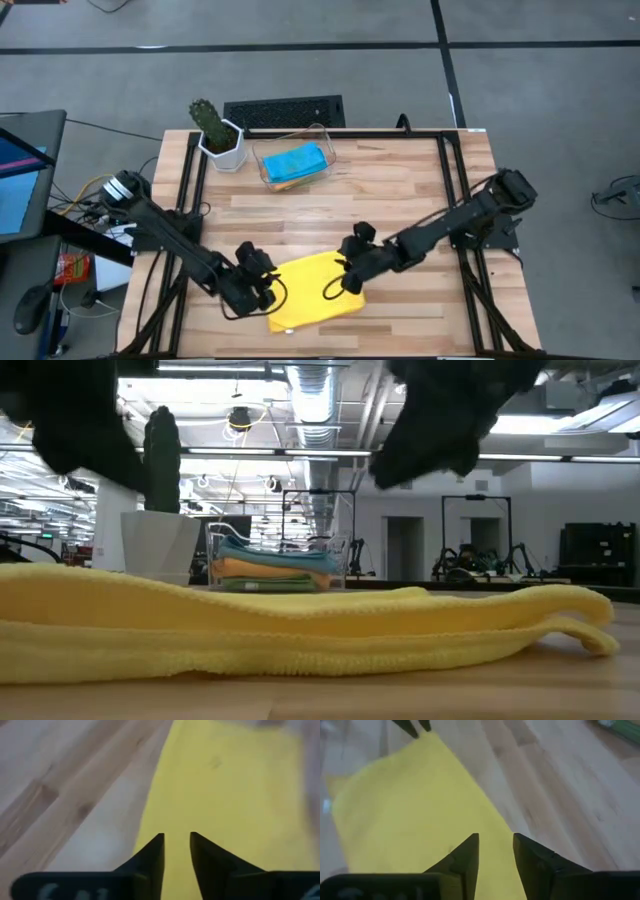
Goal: Fold microfiber towels
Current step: Fold the yellow microfiber cloth
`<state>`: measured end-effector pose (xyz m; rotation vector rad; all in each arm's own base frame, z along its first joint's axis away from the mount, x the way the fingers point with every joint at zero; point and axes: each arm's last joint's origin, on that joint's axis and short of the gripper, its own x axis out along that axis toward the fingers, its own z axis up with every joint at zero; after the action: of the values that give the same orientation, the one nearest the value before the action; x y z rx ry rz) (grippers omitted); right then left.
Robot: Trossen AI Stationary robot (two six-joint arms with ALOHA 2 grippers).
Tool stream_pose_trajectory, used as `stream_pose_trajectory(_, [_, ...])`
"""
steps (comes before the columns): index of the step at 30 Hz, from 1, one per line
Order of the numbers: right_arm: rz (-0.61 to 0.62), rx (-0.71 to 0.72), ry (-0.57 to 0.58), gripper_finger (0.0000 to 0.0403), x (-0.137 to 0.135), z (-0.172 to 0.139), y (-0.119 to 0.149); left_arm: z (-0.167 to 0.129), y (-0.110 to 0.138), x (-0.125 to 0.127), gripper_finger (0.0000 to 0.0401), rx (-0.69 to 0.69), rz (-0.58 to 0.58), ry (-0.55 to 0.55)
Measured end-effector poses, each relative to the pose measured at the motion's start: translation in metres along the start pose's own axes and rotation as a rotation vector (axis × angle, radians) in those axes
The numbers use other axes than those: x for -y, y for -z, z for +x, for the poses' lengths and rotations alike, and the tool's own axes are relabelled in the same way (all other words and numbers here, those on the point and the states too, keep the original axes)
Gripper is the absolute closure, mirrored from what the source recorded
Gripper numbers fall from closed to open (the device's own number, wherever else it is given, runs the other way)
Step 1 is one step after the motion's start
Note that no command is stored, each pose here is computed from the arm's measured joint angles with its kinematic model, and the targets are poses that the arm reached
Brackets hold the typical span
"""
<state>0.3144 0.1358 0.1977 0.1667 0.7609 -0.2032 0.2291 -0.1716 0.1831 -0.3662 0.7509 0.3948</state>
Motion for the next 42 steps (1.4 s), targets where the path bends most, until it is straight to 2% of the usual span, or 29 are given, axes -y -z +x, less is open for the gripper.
stream_pose_trajectory(5, [-0.064, -0.089, -0.018, 0.0260, 0.015, 0.019, 0.000, 0.031, 0.019, 0.001, 0.0355, -0.122, 0.043, -0.050])
stream_pose_trajectory(9, [-0.117, -0.173, 0.005, 0.0257, 0.027, 0.037, 0.007, 0.044, 0.030, 0.001, 0.0377, -0.151, 0.059, -0.089])
stream_pose_trajectory(14, [-0.096, -0.270, -0.039, 0.0253, 0.044, 0.056, 0.016, 0.049, 0.032, -0.006, 0.0391, -0.195, 0.122, -0.145])
stream_pose_trajectory(17, [-0.052, -0.348, -0.015, 0.0253, 0.055, 0.063, 0.030, 0.051, 0.030, -0.016, 0.0394, -0.240, 0.191, -0.213])
stream_pose_trajectory(21, [0.026, -0.363, -0.013, 0.0258, 0.060, 0.063, 0.034, 0.057, 0.021, -0.032, 0.0395, -0.280, 0.262, -0.312])
stream_pose_trajectory(27, [0.126, -0.384, -0.021, 0.0258, 0.053, 0.054, 0.036, 0.077, -0.004, -0.051, 0.0395, -0.265, 0.426, -0.358])
stream_pose_trajectory(32, [0.138, -0.356, -0.046, 0.0254, 0.047, 0.042, 0.031, 0.084, -0.031, -0.065, 0.0395, -0.246, 0.503, -0.386])
stream_pose_trajectory(36, [0.142, -0.288, -0.051, 0.0253, 0.045, 0.029, 0.021, 0.073, -0.050, -0.069, 0.0395, -0.201, 0.500, -0.365])
stream_pose_trajectory(40, [0.132, -0.198, -0.021, 0.0253, 0.043, 0.015, 0.013, 0.049, -0.066, -0.068, 0.0395, -0.116, 0.445, -0.308])
stream_pose_trajectory(42, [0.088, -0.153, -0.019, 0.0253, 0.041, 0.010, 0.009, 0.035, -0.073, -0.064, 0.0395, -0.060, 0.375, -0.251])
